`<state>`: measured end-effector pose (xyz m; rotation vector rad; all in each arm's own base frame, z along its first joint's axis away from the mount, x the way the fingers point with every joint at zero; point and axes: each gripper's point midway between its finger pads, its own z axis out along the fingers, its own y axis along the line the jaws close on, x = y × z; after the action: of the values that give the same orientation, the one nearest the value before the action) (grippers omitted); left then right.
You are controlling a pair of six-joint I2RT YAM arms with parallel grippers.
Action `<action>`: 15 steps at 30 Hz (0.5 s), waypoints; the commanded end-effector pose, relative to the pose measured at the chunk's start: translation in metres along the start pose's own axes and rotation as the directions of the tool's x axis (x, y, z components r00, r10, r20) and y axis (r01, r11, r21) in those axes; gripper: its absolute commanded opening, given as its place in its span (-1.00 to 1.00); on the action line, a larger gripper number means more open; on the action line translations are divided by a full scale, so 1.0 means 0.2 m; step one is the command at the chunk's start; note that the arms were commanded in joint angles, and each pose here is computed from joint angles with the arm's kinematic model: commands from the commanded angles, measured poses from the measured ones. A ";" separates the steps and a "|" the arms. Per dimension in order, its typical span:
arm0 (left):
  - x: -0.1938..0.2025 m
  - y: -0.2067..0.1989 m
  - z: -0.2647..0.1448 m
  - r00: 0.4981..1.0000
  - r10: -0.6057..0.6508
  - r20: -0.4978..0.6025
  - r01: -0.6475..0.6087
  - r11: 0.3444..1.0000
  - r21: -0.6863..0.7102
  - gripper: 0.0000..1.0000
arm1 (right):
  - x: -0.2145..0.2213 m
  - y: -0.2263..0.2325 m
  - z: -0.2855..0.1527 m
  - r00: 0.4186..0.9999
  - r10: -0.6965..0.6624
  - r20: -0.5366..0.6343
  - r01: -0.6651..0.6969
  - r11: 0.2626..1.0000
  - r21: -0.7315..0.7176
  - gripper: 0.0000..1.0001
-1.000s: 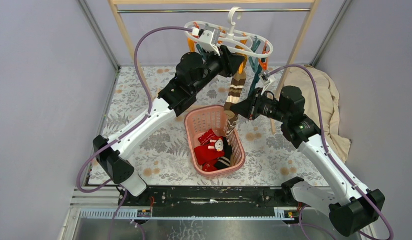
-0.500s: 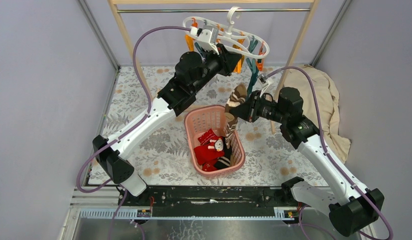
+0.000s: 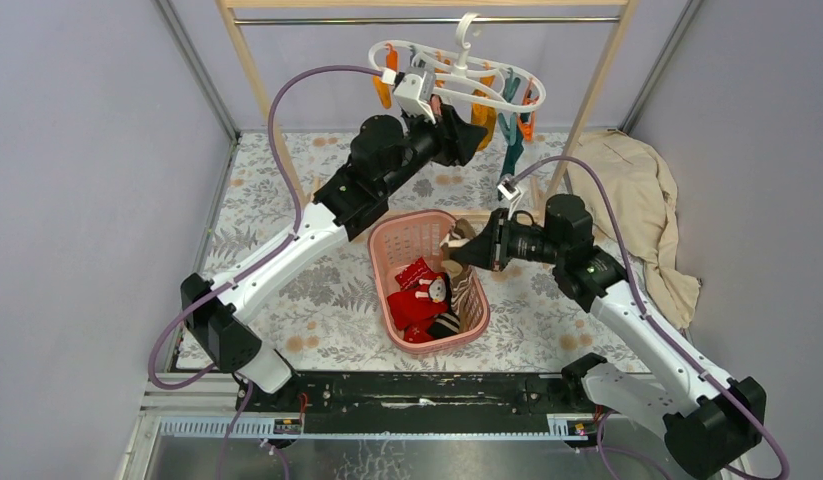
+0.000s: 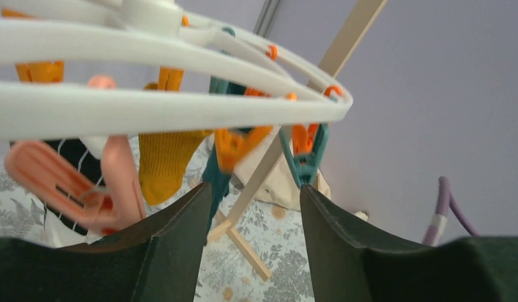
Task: Remove the socks clipped to the hanger
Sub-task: Place the sock in the bin.
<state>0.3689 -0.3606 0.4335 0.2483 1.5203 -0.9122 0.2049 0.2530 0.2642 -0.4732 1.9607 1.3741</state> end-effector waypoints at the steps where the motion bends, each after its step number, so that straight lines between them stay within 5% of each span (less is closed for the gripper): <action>1: -0.08 -0.04 -0.07 0.999 -0.009 0.048 0.007 0.999 0.035 0.28 | 0.06 0.13 0.01 0.997 -0.078 -0.025 0.077 0.995 -0.056 -0.85; 15: -0.02 -0.12 -0.31 0.999 -0.044 -0.006 0.045 0.993 0.110 0.55 | 0.28 0.08 0.10 0.987 -0.076 -0.142 0.087 0.993 0.077 -0.85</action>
<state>0.3280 -0.3413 0.4223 0.2902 1.5446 -0.9782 0.1592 0.2819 0.2347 -0.6165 2.0676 1.3021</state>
